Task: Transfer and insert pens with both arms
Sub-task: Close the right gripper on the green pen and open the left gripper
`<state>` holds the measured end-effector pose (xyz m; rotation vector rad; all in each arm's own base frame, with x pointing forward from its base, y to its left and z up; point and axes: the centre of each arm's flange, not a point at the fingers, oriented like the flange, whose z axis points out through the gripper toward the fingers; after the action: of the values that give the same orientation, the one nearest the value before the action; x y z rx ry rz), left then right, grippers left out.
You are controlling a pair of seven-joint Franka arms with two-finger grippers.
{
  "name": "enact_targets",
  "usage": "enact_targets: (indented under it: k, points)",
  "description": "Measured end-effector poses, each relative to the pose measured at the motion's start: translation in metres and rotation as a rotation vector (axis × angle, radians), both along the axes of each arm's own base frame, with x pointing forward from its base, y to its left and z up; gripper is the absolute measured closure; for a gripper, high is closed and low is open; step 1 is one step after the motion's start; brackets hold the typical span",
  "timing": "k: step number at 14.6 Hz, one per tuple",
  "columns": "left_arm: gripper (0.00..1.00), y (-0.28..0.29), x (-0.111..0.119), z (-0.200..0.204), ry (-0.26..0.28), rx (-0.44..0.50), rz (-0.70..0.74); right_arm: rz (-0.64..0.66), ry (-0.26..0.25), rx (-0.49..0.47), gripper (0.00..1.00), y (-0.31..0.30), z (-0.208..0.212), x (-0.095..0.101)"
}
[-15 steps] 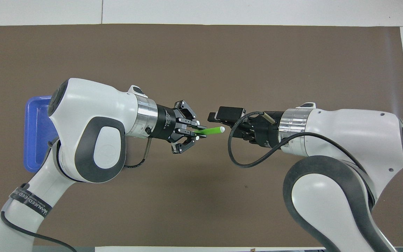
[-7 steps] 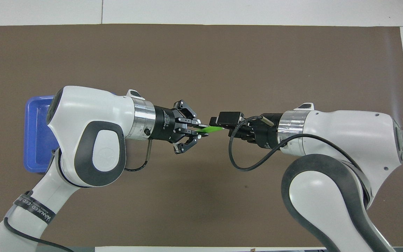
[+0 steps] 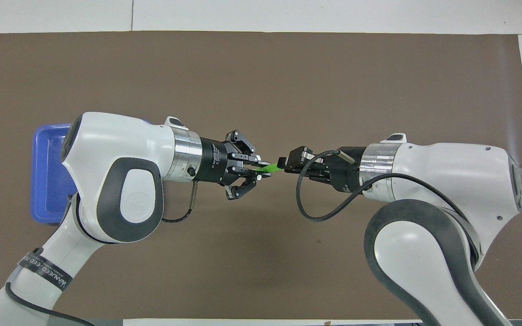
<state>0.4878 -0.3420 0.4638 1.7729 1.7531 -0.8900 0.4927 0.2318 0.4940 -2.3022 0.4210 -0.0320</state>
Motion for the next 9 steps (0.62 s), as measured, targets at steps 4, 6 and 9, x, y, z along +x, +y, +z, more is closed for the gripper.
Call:
enact_targets:
  k: [4,6,9]
  points:
    - [0.83,0.0,0.0,0.0,-0.003,0.0,0.002,-0.001,0.0,0.0,0.82,0.0,0.0,0.0]
    - [0.67,0.001,0.001,0.004,-0.017,-0.003,0.015,0.001,-0.001,-0.006,0.82,-0.002,0.0,0.001]
    - [0.35,0.009,0.002,0.019,-0.051,0.003,0.027,0.12,-0.019,-0.16,0.82,-0.015,0.003,0.002]
